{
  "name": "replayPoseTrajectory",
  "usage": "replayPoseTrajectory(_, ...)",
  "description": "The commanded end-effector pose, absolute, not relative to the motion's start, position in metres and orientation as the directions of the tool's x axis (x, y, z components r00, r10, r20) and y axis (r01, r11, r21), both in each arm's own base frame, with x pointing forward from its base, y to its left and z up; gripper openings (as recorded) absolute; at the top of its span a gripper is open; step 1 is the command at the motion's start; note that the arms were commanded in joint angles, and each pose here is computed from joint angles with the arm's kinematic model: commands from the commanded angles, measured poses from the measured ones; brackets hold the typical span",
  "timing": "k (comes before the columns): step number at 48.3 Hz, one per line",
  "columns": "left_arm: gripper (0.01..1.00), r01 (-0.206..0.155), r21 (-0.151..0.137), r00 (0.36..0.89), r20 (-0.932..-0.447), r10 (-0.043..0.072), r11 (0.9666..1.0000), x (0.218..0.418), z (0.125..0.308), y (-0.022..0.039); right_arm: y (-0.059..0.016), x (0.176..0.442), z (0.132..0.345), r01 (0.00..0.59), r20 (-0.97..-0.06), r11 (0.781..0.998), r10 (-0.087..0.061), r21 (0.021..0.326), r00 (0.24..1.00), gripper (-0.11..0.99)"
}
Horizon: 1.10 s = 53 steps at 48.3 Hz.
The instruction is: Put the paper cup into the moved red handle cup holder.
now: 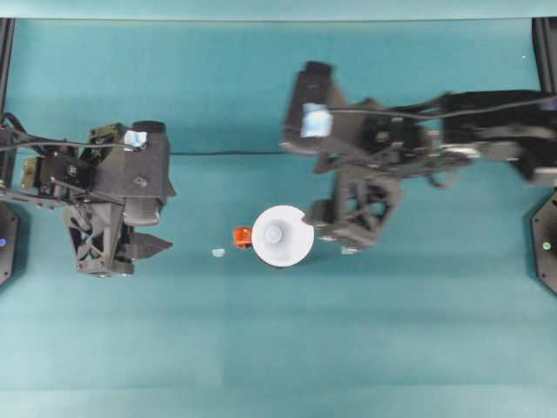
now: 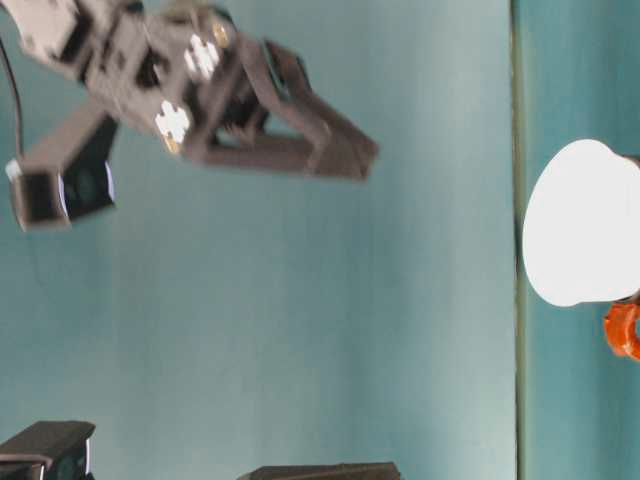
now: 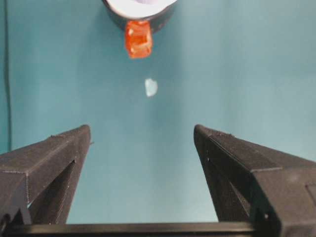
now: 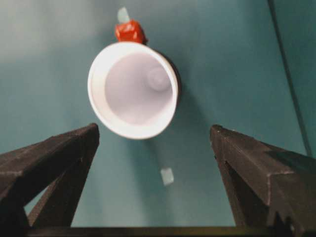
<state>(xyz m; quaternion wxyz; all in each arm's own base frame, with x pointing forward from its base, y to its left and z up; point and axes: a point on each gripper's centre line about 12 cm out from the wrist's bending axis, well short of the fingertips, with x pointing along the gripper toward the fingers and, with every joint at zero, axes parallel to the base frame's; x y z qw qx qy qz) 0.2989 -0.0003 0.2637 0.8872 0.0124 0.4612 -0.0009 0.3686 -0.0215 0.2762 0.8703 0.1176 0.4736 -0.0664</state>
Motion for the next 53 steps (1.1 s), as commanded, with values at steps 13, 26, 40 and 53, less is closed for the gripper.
replayPoseTrajectory(13,0.918,0.02,0.025,0.601,-0.799,0.008,0.9995,0.299,0.273,-0.0015,-0.0204,0.34,0.296,0.202,-0.794,0.971,-0.023,0.127,0.608,0.84)
replayPoseTrajectory(26,0.918,0.021,0.025,0.609,-0.793,0.007,0.9995,0.298,0.276,-0.002,-0.0187,0.328,0.302,0.193,-0.758,0.972,-0.025,0.134,0.652,0.84)
replayPoseTrajectory(40,0.918,0.021,0.025,0.617,-0.787,0.007,0.9995,0.293,0.278,-0.0019,-0.017,0.316,0.309,0.186,-0.726,0.972,-0.025,0.143,0.687,0.84)
replayPoseTrajectory(53,0.918,0.021,0.025,0.618,-0.786,0.007,0.9995,0.293,0.279,-0.0019,-0.0161,0.308,0.316,0.185,-0.71,0.972,-0.025,0.149,0.704,0.84)
